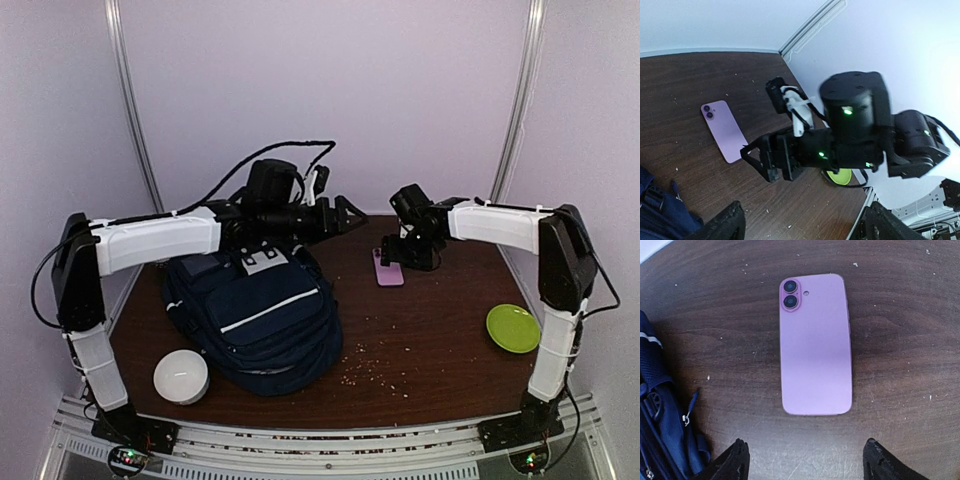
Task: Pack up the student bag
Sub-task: Move the personal item to the center of the board.
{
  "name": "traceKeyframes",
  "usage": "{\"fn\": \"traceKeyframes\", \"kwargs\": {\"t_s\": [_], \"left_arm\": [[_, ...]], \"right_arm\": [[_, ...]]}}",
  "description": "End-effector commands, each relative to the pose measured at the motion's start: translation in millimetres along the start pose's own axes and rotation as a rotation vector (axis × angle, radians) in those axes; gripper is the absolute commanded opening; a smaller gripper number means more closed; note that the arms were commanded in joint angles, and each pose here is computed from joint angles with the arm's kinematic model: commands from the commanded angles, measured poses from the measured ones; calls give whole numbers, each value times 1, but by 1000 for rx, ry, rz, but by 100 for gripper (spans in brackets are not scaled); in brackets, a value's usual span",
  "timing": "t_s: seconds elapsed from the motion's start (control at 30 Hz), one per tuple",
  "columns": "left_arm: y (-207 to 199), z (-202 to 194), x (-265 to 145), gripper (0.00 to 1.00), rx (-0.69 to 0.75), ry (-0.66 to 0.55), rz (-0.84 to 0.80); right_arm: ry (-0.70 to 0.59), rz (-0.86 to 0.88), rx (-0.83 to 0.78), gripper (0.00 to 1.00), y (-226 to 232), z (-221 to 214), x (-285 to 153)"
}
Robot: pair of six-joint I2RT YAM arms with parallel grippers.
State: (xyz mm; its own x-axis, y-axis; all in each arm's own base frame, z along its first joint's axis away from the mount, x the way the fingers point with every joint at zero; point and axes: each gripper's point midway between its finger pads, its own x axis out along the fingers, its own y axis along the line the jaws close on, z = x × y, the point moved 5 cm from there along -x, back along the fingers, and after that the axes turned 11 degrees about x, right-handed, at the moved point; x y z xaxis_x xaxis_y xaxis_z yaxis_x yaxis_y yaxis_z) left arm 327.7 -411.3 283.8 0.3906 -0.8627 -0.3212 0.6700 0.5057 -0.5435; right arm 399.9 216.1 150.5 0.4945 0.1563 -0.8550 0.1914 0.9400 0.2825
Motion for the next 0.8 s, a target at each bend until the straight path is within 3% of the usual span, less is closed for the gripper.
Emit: {"fn": "traceKeyframes", "kwargs": {"t_s": [0.0,0.17,0.77], "left_arm": [[2,-17,-17,86,58,34,38],[-8,-21,-33,86,76,41,8],[6,-46,-62,86,87,42,80]], "right_arm": [[48,-109,-53,79,-4,4,14],[68,-213,-69,79,-7,11,37],[198,-264,-64,79,-2,19,78]]}}
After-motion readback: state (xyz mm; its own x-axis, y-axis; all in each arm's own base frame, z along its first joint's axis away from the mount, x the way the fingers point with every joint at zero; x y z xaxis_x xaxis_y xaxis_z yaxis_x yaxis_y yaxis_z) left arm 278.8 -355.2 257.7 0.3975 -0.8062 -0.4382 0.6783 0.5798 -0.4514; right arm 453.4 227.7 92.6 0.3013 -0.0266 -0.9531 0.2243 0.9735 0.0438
